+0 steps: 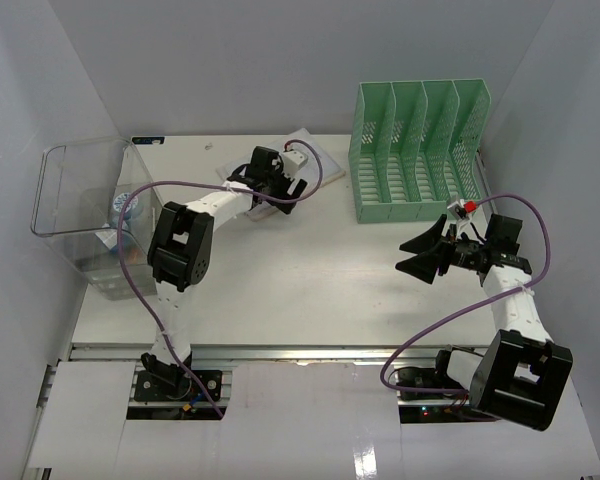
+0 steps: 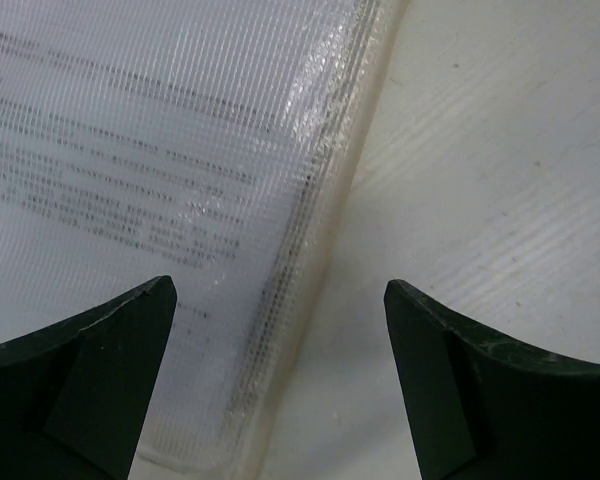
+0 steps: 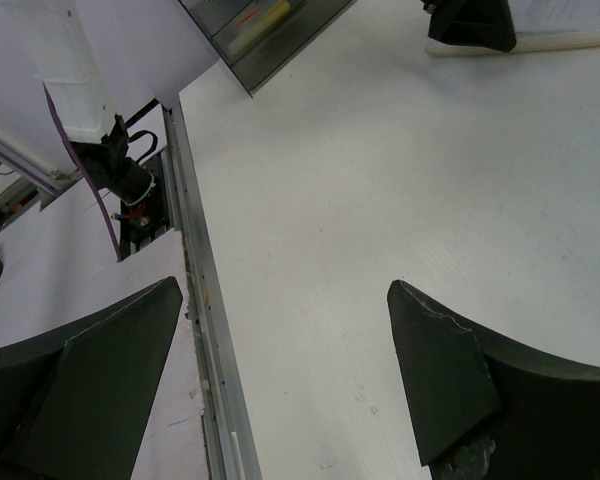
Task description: Organize the desk
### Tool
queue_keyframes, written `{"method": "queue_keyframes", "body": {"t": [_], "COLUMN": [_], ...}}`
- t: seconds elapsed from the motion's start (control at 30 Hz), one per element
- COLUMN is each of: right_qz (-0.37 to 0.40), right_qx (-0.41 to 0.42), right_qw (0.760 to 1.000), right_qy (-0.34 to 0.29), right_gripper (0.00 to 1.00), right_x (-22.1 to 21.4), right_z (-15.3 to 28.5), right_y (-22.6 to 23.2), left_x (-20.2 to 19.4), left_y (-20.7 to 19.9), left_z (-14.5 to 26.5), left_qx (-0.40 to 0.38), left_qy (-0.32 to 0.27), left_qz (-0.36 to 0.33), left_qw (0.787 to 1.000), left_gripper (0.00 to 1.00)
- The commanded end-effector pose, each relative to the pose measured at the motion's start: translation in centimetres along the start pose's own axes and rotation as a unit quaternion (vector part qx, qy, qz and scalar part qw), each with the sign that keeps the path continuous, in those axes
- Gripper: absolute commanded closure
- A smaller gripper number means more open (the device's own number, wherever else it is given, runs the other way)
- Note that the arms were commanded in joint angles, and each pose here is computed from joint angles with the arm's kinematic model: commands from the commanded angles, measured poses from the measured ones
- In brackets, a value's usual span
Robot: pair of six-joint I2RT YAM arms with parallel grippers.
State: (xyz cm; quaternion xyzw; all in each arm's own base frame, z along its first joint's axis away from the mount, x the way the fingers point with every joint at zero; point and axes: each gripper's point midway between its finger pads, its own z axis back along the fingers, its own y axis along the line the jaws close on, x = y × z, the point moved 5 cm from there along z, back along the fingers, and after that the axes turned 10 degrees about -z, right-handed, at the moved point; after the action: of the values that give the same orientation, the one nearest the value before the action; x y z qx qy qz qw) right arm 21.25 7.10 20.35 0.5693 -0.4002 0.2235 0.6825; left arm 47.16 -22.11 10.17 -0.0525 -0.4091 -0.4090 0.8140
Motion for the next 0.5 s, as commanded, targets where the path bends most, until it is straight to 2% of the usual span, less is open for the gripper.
{"method": "queue_keyframes", "body": {"t": [0.0,0.27,0.43,0.47], "right_qz": [0.002,-0.012,-0.016,-0.016], "right_qx": [0.014,0.020,0.023,0.022], "right_qw": [1.000,1.000,1.000,1.000], "right_qy": [-0.004,-0.005,-0.006,-0.006], "right_gripper": [0.10,0.10,0.10,0.10], "right_x": [0.2,0.1,0.2,0.1], "right_z": [0.0,0.0,0.0,0.0], "right_y": [0.0,-0.3,-0.4,-0.4], "left_x": [2.8,1.5,-0.2,-0.6], "left_y": [1.9,1.6,0.8,0.7], "left_z": [-1.6,-4.6,-5.1,-5.2], "left_qx": [0.013,-0.003,-0.010,-0.012], "left_qy": [-0.038,-0.016,0.005,0.012], "left_qz": [-0.057,-0.072,-0.076,-0.074], "left_qw": [0.998,0.997,0.997,0.997], "left_gripper": [0.06,0.21,0.43,0.52]}}
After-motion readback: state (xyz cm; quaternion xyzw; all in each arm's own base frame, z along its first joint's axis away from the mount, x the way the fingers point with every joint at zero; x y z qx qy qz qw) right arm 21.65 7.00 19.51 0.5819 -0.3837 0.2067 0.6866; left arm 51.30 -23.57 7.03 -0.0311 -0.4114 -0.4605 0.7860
